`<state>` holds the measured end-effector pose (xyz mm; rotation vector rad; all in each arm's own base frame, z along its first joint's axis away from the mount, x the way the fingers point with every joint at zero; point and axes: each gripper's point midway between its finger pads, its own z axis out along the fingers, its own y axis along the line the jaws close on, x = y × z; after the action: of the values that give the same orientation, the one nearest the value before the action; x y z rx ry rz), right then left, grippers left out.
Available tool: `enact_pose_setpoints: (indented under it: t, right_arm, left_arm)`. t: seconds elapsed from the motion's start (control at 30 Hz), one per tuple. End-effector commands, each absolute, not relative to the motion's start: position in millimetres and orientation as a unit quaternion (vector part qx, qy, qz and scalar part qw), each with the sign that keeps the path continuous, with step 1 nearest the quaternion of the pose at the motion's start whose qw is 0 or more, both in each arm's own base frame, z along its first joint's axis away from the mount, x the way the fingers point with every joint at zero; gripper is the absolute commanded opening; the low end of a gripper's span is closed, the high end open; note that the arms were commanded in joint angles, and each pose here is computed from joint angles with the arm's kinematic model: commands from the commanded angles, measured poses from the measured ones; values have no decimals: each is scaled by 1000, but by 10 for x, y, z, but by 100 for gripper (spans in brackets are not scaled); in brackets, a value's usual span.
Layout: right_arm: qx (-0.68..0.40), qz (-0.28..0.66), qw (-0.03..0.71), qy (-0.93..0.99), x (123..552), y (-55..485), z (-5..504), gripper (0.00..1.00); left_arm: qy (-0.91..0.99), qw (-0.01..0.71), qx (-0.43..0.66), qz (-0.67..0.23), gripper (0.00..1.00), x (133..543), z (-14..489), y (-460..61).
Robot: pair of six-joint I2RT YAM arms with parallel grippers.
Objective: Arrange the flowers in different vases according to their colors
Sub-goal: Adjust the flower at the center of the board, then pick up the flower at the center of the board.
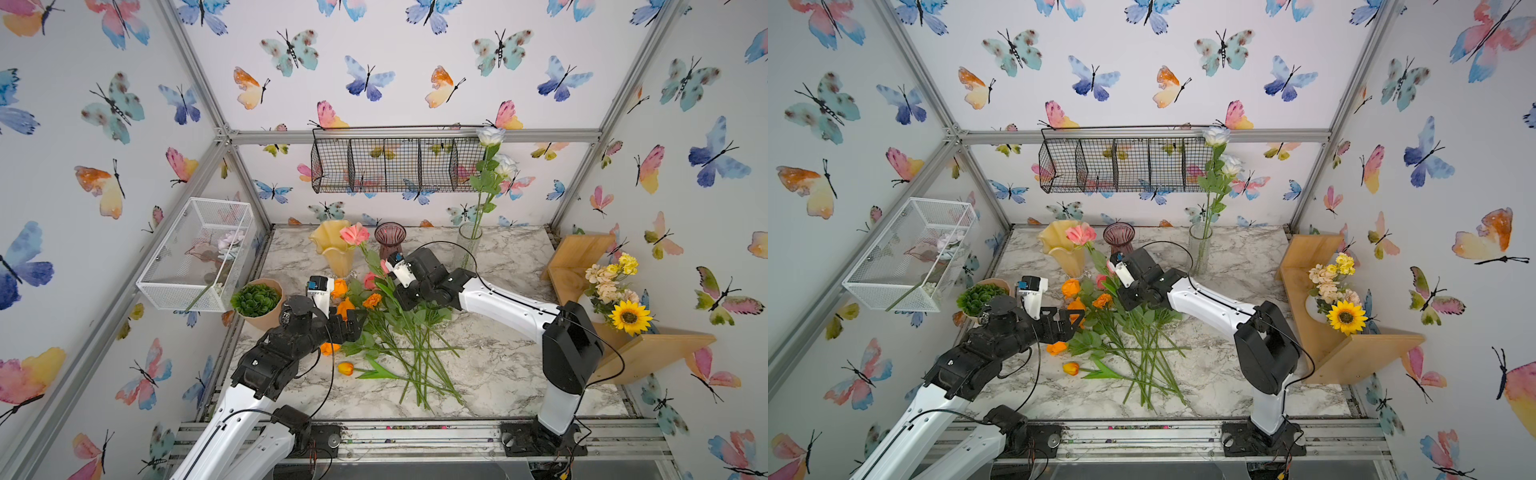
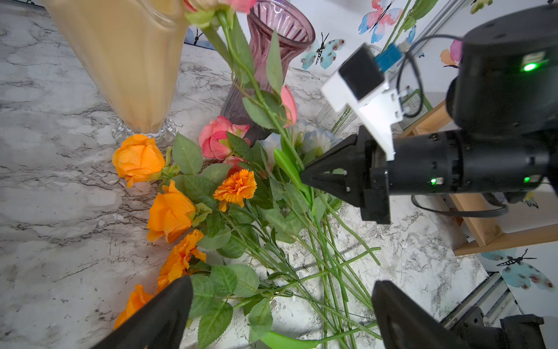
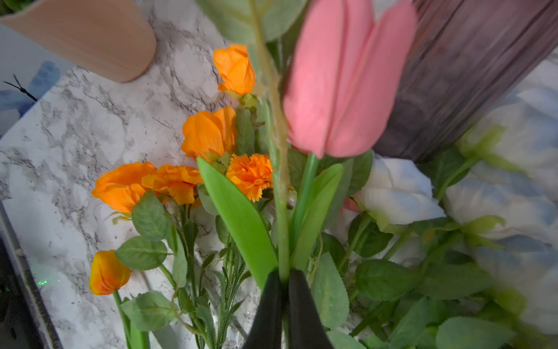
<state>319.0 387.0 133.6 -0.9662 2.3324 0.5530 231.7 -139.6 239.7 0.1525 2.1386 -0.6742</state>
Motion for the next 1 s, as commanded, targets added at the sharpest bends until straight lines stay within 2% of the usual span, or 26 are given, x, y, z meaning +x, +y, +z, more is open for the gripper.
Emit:
enact_pose_setpoints:
  t: [0.0,0.17,0.27,0.47,0.67,0.97]
  right_arm:
    - [-351,210,257,875,3145,3883,1250,11]
    - [-346,204,257,879,3130,3830,1245,28]
    - [-345,197,256,881,3107,3774,1269,31]
    - [-347,184,241,887,2986,3616,1173,31]
    - [-343,175,215,897,2883,3515,948,24]
    - [-344,143,214,903,2991,3493,724,22]
  left_arm:
    - [855,439,61,-269,99,2323,2409,-1382]
    - [856,437,62,-270,99,2327,2402,-1390]
    - [855,438,62,-270,99,2326,2405,-1387]
    - [854,441,60,-269,99,2323,2413,-1377]
    - [856,437,61,-269,99,2332,2398,-1386]
    - [857,437,60,-267,99,2334,2390,-1382]
